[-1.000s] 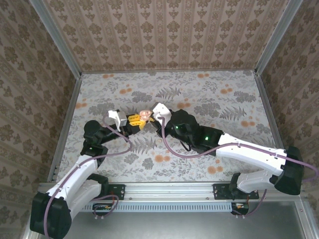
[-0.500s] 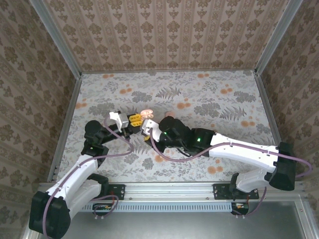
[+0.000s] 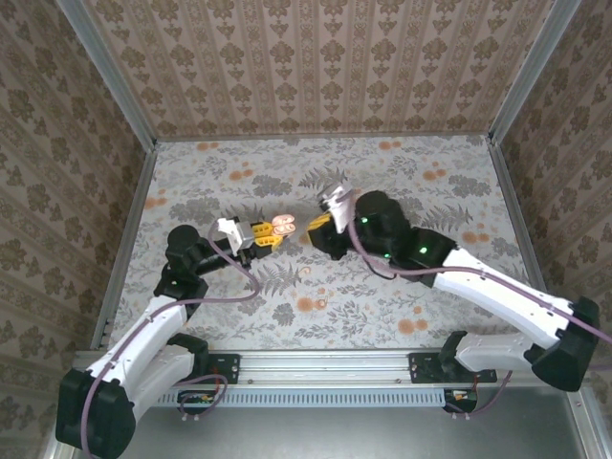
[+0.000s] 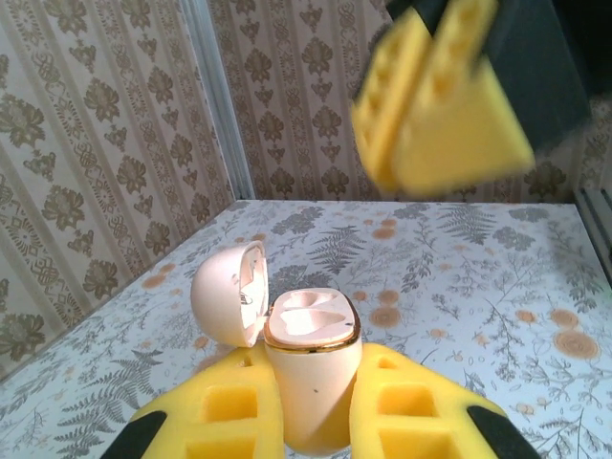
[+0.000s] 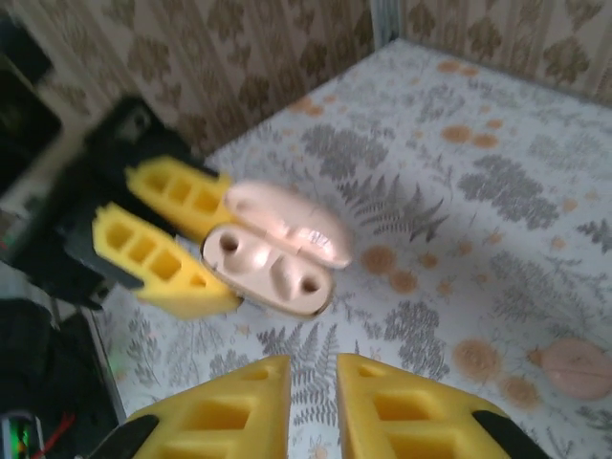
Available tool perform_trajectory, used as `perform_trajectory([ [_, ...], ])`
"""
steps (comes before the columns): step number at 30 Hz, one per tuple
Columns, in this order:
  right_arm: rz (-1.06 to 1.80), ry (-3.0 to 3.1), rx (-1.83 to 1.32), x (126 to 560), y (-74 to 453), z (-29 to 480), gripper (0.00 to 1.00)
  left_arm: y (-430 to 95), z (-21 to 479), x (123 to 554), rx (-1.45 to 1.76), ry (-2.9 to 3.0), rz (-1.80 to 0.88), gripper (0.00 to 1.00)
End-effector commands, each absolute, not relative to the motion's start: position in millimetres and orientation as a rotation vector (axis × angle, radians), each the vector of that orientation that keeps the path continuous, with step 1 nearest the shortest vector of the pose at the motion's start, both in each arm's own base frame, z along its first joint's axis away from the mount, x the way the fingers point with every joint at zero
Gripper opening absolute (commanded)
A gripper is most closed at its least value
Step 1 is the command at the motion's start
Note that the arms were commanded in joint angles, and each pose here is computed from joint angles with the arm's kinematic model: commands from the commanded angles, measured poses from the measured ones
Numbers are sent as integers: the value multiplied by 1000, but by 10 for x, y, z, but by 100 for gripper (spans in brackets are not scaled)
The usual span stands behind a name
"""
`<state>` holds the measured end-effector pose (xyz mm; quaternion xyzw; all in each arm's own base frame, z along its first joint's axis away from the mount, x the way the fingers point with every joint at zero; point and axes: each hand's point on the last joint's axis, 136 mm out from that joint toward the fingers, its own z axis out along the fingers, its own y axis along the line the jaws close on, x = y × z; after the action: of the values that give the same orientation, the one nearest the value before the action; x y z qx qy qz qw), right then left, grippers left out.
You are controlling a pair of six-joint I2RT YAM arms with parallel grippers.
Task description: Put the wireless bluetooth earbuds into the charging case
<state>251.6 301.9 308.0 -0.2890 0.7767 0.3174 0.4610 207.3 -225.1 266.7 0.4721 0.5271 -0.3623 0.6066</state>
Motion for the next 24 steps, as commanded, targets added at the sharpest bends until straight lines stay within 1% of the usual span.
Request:
perform_trajectory([
  [1,979,1916,-558,2475,2881,3346,24,-2294,2901,1900,1206,1052,-811,0],
  [6,1070,1937,-388,2649,2651,3463,28,-2379,3088,1722,1280,886,-705,0],
  [11,1154,1959,-344,2718,2676,3450,30,-2446,3212,1575,1353,786,-579,0],
  [17,1218,1999,-361,2726,2797,3363,32,-2476,3304,1514,1377,705,-504,0],
  [24,1169,2139,-315,2783,2786,3098,31,-2482,3298,1598,1371,764,-487,0],
])
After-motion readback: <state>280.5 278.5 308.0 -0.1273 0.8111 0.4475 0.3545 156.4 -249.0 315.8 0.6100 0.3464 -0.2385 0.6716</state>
